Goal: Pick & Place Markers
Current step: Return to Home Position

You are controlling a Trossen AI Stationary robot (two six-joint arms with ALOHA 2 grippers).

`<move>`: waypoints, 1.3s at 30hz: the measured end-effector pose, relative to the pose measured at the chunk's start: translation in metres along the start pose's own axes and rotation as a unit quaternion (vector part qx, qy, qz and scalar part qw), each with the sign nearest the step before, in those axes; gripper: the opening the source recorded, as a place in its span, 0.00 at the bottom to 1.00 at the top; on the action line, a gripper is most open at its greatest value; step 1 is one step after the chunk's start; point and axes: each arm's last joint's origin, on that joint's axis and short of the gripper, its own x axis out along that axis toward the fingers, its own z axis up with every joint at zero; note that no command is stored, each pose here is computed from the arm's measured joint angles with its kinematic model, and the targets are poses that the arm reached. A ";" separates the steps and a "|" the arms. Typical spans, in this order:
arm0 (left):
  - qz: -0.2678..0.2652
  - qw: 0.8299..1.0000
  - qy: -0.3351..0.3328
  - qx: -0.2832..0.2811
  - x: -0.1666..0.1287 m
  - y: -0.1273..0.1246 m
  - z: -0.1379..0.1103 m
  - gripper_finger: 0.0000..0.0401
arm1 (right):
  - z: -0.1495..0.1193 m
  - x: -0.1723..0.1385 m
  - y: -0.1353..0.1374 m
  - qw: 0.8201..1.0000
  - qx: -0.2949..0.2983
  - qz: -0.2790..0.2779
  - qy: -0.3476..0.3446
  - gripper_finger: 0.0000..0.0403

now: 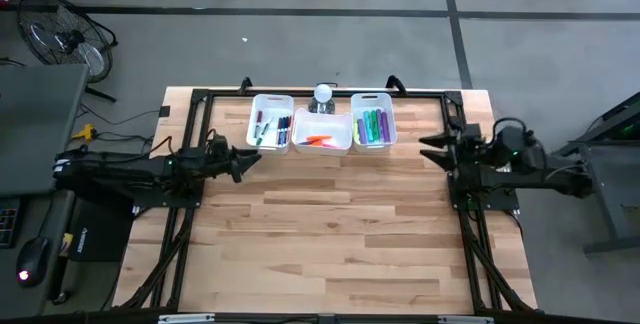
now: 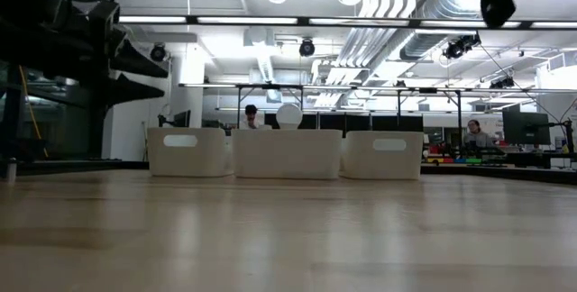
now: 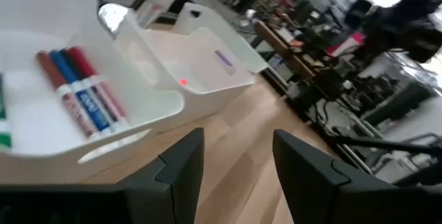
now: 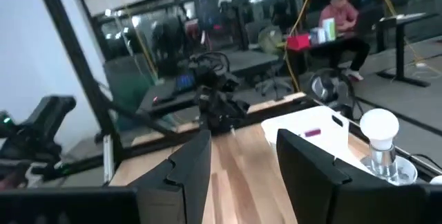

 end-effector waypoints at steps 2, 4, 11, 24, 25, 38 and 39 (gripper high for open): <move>-0.010 1.000 -0.002 0.015 -0.002 -0.001 0.001 0.42 | -0.015 0.005 -0.004 1.000 0.014 0.002 -0.020 0.38; -0.014 1.000 -0.006 0.024 -0.003 -0.001 0.002 0.42 | -0.030 0.007 -0.008 0.999 0.027 0.007 -0.044 0.38; -0.042 0.998 -0.013 0.040 -0.009 -0.002 0.006 0.42 | -0.065 0.003 -0.017 0.987 0.024 0.036 -0.153 0.38; -0.097 0.994 -0.029 0.045 -0.016 -0.007 0.011 0.42 | -0.102 0.013 -0.023 0.995 -0.072 0.060 -0.043 0.38; -0.095 0.994 -0.031 0.043 -0.016 -0.007 0.012 0.42 | -0.105 0.013 -0.024 0.995 -0.070 0.062 -0.029 0.38; -0.129 0.975 0.009 0.183 -0.016 -0.006 0.005 0.42 | -0.116 0.014 -0.027 0.998 -0.014 0.042 0.033 0.38; -0.126 0.971 0.010 0.203 -0.015 -0.006 0.005 0.42 | -0.116 0.014 -0.027 0.998 -0.015 0.042 0.033 0.38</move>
